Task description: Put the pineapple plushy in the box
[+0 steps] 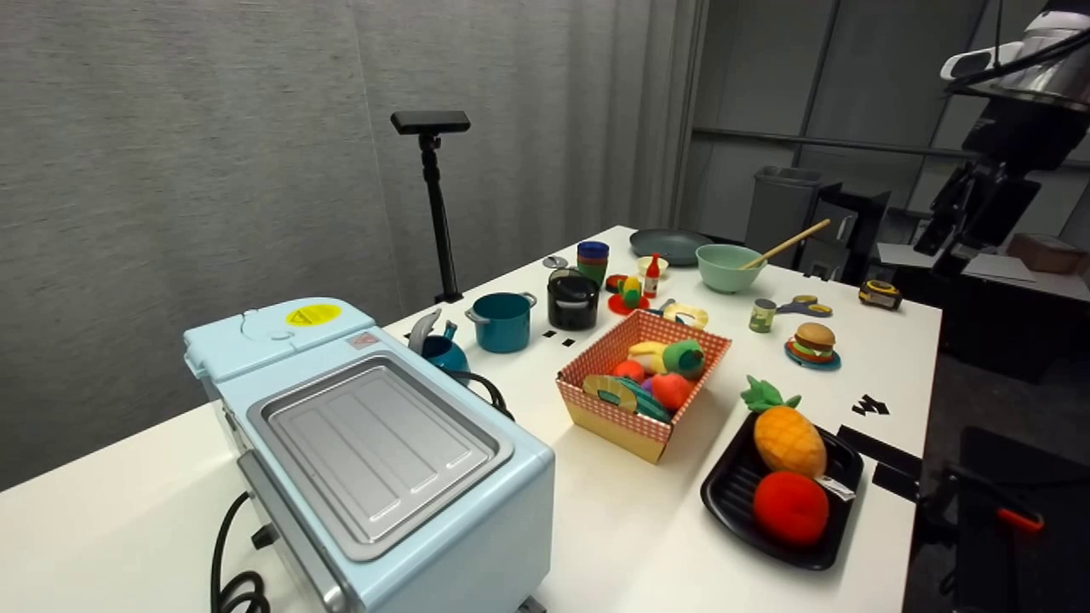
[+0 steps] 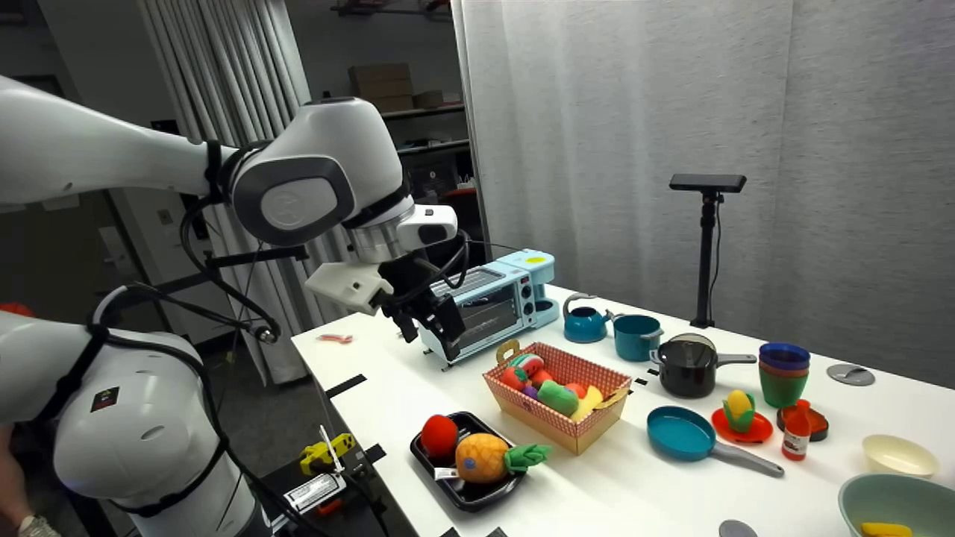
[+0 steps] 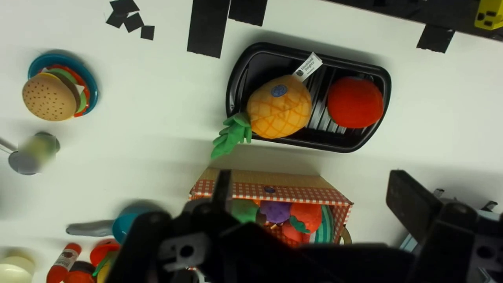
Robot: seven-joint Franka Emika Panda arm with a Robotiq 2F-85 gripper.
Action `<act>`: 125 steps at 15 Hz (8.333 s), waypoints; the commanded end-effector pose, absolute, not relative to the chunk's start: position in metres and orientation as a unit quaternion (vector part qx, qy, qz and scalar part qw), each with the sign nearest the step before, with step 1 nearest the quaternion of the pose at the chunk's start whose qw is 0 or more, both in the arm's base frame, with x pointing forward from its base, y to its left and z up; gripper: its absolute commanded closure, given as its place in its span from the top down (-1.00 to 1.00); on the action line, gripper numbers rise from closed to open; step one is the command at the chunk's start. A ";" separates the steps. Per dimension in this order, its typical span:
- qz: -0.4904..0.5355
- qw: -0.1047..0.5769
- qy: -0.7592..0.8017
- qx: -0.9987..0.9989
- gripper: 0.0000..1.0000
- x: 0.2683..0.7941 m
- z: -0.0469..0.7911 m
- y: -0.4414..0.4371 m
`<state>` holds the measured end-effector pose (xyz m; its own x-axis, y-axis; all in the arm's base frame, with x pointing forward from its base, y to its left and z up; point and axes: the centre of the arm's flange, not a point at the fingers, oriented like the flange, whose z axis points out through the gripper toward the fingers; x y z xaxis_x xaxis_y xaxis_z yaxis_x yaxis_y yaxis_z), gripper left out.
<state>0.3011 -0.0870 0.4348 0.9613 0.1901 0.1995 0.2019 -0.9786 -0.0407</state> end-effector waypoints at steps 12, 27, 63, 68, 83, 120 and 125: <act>-0.045 0.035 -0.094 -0.994 1.00 0.319 0.410 -0.087; -0.037 0.024 -0.085 -0.995 1.00 0.352 0.376 -0.037; 0.001 0.047 0.216 -0.975 1.00 0.412 0.206 -0.047; 0.006 0.043 0.245 -0.969 1.00 0.415 0.178 -0.053; 0.068 -0.006 0.176 -0.982 -0.93 0.393 0.209 -0.047; -0.284 -0.124 0.061 -0.949 1.00 0.529 0.268 0.015; -0.265 -0.134 0.053 -0.953 1.00 0.531 0.265 0.014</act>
<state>0.5246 0.0118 0.2718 0.8476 -0.0376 0.5293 -0.1664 -0.9660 0.1978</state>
